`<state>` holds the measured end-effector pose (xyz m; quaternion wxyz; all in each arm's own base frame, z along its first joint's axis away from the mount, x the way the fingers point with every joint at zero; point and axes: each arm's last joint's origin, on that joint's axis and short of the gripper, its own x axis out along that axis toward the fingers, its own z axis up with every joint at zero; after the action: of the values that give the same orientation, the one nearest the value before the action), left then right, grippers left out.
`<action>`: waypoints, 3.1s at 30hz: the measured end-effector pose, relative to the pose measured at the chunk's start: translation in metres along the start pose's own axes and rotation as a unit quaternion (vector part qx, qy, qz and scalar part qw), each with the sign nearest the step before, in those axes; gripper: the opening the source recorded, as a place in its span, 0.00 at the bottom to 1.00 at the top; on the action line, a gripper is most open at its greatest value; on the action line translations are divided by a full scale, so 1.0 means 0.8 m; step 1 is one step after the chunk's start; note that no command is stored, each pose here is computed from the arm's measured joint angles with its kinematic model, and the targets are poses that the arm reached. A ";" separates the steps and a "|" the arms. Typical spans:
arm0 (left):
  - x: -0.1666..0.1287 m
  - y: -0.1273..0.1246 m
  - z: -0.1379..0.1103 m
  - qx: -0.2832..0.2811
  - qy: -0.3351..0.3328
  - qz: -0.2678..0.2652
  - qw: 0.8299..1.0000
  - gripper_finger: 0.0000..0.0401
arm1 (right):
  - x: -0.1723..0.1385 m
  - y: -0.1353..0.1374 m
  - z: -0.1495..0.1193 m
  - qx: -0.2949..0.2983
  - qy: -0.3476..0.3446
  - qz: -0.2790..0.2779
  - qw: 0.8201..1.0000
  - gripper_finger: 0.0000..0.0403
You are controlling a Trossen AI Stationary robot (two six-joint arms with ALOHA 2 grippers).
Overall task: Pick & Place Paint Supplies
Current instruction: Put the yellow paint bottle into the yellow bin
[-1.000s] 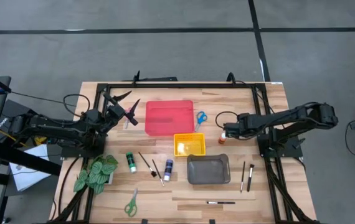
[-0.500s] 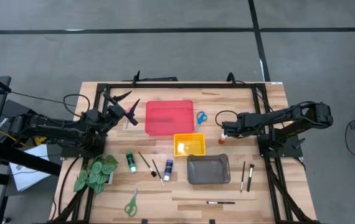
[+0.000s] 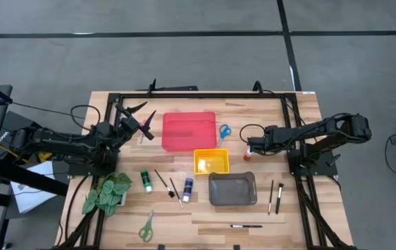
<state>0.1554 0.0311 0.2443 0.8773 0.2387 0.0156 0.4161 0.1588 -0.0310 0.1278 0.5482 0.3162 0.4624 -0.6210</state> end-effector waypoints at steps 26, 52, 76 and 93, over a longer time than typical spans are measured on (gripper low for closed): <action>0.000 -0.002 0.001 -0.015 -0.021 -0.031 0.999 0.51 | -0.171 -0.048 0.057 -0.079 -0.242 0.261 0.931 0.27; 0.007 -0.040 0.016 -0.100 -0.127 -0.311 0.936 0.59 | -0.196 0.101 0.059 -0.391 -0.300 0.492 0.717 0.27; 0.061 -0.107 0.030 -0.126 -0.010 -0.443 0.888 0.81 | -0.254 0.198 0.065 -0.599 -0.164 0.380 0.685 0.27; 0.064 -0.105 0.025 -0.118 0.012 -0.419 0.900 0.81 | -0.274 0.199 0.090 -0.575 -0.195 0.382 0.697 0.27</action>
<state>0.2540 0.0155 0.2342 0.9921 0.0994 0.0752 0.0117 0.3654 -0.0078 0.3156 0.8910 -0.0399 0.4519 -0.0192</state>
